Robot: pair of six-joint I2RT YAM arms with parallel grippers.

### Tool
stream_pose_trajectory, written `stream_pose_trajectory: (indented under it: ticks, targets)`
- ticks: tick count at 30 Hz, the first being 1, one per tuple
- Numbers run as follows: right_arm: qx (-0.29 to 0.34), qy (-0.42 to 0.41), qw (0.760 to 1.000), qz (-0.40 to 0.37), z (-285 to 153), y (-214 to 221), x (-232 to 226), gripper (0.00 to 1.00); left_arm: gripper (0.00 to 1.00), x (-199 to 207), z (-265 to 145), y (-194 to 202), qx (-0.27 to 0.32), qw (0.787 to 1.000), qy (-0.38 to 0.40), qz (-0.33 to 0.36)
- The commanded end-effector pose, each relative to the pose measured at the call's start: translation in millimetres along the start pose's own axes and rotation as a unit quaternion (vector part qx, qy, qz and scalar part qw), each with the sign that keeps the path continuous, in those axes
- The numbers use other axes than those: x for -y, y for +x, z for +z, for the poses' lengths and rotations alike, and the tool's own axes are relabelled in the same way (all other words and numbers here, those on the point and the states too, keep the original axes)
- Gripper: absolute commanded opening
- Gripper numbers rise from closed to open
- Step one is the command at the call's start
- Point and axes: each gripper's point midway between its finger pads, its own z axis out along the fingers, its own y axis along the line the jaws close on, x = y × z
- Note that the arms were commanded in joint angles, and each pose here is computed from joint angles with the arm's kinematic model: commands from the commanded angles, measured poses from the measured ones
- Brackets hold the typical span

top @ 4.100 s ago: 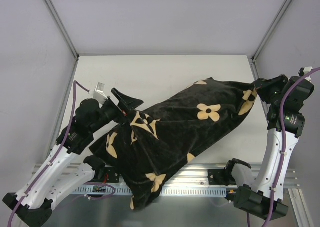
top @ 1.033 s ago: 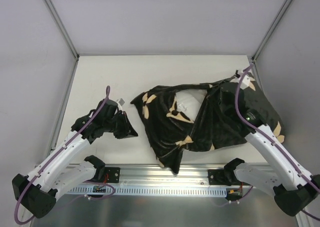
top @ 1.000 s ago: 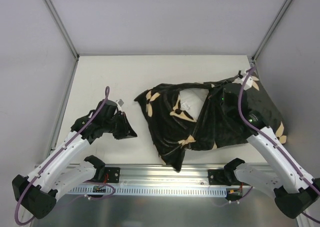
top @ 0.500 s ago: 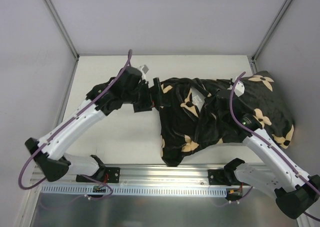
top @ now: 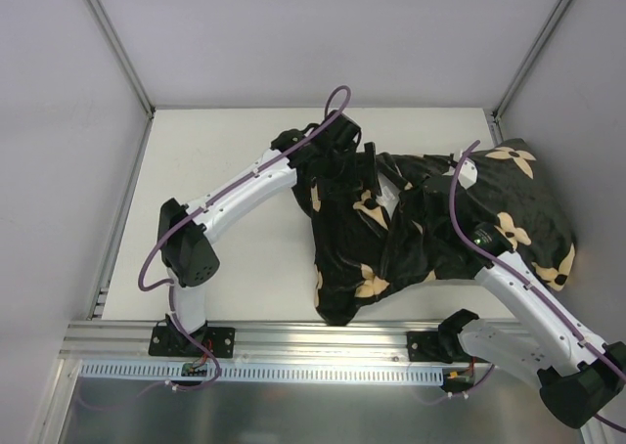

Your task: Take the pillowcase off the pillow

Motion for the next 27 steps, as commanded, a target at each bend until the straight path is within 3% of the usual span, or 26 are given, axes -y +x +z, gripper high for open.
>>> stream_pose_trajectory:
  ticks: [1, 7, 10, 11, 12, 14, 21, 27]
  targets:
    - [0.008, -0.024, 1.000, 0.016, -5, -7, -13, 0.01, 0.99, 22, -10, 3, 0.003, 0.999, 0.017, 0.033]
    - [0.009, -0.024, 1.000, 0.013, -5, -8, -13, 0.01, 0.95, 5, 21, 22, -0.035, 0.999, -0.016, 0.031]
    - [0.024, -0.020, 0.999, 0.010, -9, -17, -11, 0.01, 0.60, -21, 26, 42, -0.061, 0.997, -0.049, 0.024]
    - [0.028, -0.018, 0.999, 0.008, -11, -20, -10, 0.01, 0.37, -22, 12, 42, -0.052, 0.997, -0.046, 0.024]
    - [0.037, -0.018, 0.999, 0.011, -14, -25, -9, 0.01, 0.22, -44, 13, 56, -0.063, 0.995, -0.071, 0.023]
    - [0.048, -0.019, 0.999, 0.015, -18, -32, -8, 0.01, 0.00, -60, -10, 61, -0.043, 0.995, -0.083, 0.021]
    - [0.048, -0.009, 0.999, 0.020, -17, -36, 2, 0.01, 0.00, -176, -27, 133, -0.076, 0.980, -0.180, -0.049]
    - [-0.009, 0.024, 1.000, -0.014, 0, 3, 22, 0.01, 0.00, -209, 1, 156, -0.099, 0.979, -0.143, -0.105]
